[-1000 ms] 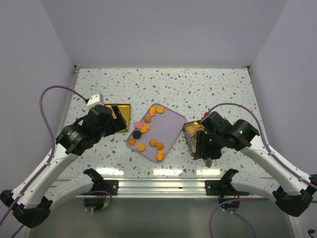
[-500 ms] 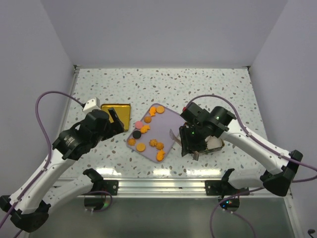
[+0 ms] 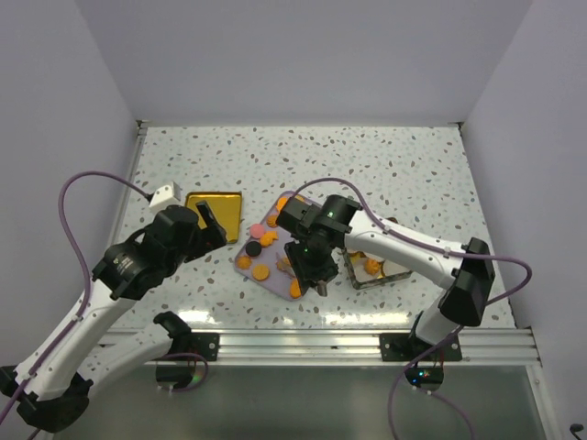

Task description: Pack the cookies

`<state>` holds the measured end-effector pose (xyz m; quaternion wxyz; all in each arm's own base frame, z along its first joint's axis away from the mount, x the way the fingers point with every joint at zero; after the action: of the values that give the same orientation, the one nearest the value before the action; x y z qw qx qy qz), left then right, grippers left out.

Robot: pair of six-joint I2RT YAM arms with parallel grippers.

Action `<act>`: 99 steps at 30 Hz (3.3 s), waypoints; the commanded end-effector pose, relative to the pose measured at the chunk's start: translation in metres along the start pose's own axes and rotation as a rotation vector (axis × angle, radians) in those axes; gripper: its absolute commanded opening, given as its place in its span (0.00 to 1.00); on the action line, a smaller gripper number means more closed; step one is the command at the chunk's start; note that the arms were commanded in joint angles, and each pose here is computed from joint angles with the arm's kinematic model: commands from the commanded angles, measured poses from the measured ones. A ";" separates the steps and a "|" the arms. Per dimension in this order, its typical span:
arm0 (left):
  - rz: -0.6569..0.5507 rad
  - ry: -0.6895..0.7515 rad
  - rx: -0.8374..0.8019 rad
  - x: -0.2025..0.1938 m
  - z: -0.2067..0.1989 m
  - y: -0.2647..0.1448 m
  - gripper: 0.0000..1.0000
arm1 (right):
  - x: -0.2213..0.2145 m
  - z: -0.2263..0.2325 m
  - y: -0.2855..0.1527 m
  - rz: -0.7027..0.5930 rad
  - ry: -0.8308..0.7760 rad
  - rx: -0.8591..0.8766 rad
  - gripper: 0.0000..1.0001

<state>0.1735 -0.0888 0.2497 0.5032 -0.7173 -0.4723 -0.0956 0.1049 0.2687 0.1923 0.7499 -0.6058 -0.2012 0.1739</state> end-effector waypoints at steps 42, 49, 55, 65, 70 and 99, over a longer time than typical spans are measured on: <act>-0.072 0.002 0.009 0.015 0.002 -0.005 1.00 | 0.025 0.008 0.024 0.054 -0.075 -0.077 0.32; -0.074 0.005 0.003 0.016 0.000 -0.006 1.00 | 0.029 0.003 -0.007 -0.028 -0.046 -0.114 0.31; -0.073 0.012 -0.003 0.018 -0.004 -0.005 1.00 | 0.022 -0.028 -0.050 -0.134 0.040 -0.227 0.31; -0.035 0.038 -0.029 0.010 -0.016 0.008 1.00 | -0.052 -0.119 -0.098 -0.281 0.341 -0.344 0.30; -0.002 0.055 -0.059 0.005 -0.028 0.016 1.00 | -0.094 -0.131 -0.085 -0.310 0.514 -0.298 0.30; 0.052 0.040 -0.106 0.000 -0.034 0.006 1.00 | -0.169 -0.144 -0.026 -0.353 0.872 -0.141 0.33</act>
<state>0.1902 -0.1164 0.2464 0.4991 -0.7464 -0.4244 -0.1173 0.0653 0.0928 0.1946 0.7879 -0.5577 -0.0388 -0.2583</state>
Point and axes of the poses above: each gripper's point midway between its finger pads, its own y axis out along the fingers, its own z axis along the line the jaws close on, x = y × z, the point moved 3 cm from there along -y, back along the fingers, and after that the axes turned 10 degrees about -y, right-handed, at the moved point
